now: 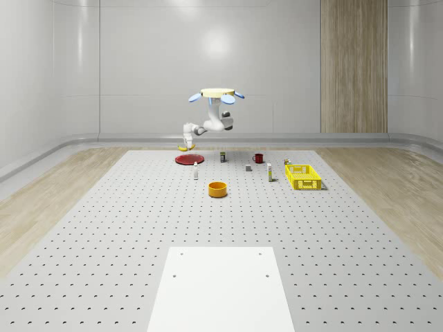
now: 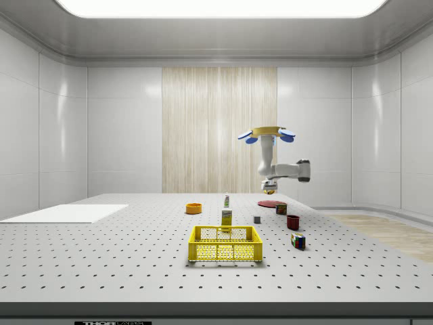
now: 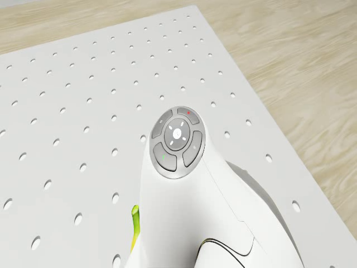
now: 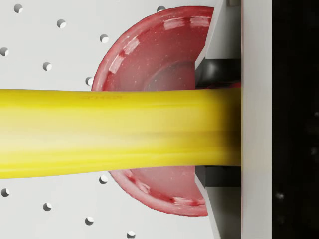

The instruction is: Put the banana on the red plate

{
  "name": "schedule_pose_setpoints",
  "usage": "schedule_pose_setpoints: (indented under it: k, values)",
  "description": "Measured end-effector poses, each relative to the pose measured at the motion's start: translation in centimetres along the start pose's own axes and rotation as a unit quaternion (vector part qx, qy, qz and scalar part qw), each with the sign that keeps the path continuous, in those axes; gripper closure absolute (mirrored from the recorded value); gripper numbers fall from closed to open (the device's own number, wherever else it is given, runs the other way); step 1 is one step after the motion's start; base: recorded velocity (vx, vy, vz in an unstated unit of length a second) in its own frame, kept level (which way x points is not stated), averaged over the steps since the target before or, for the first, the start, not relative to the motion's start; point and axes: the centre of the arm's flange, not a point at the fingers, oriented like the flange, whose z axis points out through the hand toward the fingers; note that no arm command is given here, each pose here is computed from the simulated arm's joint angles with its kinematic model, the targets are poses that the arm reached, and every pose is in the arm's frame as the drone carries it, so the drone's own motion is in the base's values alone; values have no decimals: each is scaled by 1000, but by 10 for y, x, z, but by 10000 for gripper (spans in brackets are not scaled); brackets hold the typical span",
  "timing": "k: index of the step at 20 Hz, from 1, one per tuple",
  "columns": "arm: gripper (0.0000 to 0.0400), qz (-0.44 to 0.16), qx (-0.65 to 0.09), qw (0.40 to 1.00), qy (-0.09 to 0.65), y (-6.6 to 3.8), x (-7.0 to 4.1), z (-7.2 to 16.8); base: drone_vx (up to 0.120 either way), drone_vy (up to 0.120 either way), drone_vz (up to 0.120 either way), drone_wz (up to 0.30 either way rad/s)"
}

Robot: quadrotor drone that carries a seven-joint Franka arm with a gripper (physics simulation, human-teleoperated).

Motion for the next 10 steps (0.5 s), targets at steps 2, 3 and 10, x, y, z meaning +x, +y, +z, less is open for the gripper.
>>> schedule_pose_setpoints:
  k: [2, 3, 10]
  values:
    - [207, 0, 0, 1000, 0, 0, 0, 4, 0, 0, 0, 0]
    - [207, 0, 0, 1000, 0, 0, 0, 6, 0, 0, 0, 0]
    - [207, 0, 0, 1000, 0, 0, 0, 30, 0, 0, 0, 0]
